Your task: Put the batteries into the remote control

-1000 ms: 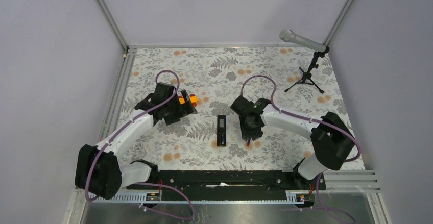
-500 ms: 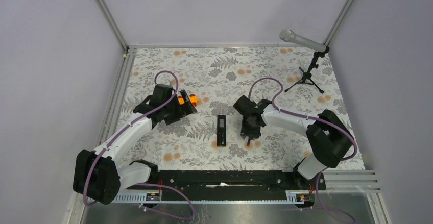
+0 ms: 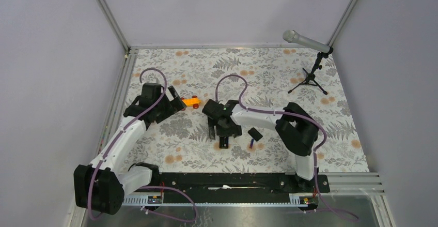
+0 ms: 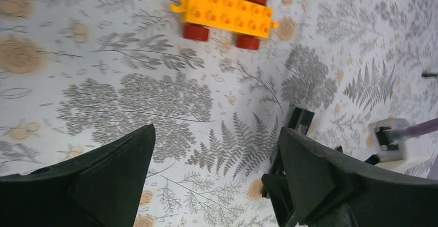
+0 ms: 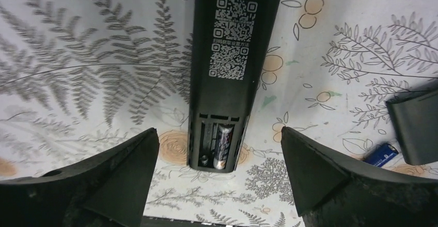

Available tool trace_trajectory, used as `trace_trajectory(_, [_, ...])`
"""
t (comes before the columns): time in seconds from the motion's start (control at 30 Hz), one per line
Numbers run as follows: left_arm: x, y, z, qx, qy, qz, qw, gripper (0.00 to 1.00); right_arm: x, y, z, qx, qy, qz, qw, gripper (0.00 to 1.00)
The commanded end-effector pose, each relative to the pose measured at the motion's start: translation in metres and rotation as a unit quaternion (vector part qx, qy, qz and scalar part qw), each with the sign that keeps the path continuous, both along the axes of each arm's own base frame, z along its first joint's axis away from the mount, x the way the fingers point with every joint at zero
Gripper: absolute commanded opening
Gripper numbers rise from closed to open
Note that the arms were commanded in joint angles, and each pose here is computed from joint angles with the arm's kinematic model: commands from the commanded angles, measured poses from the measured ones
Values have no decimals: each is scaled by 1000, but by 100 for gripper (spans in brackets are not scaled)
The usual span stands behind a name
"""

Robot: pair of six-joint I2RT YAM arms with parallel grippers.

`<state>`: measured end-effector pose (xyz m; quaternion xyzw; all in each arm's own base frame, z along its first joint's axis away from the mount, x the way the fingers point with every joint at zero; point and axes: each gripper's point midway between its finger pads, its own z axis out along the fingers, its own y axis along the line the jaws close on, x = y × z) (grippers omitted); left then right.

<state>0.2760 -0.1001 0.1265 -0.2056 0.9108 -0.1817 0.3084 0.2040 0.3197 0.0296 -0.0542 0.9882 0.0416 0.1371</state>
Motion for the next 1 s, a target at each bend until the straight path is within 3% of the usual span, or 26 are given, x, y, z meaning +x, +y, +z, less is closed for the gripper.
trace_trajectory(0.0, [3,28,10,10,-15,52,999,99,5,-1,-5,-17,-7,-17,1000,93])
trace_trajectory(0.27, [-4,13,2,-46,-12,31,998,99,-8,-5,-22,-42,31,-10,999,59])
trace_trajectory(0.5, [-9,-20,-6,-134,-5,-20,991,99,-10,-8,-19,-29,24,-7,999,37])
trace_trajectory(0.7, [-19,-68,-9,-226,2,-109,968,97,1,3,7,35,-29,19,999,34])
trace_trajectory(0.97, [-18,-127,-20,-254,34,-177,950,95,-9,17,30,124,-21,52,991,34])
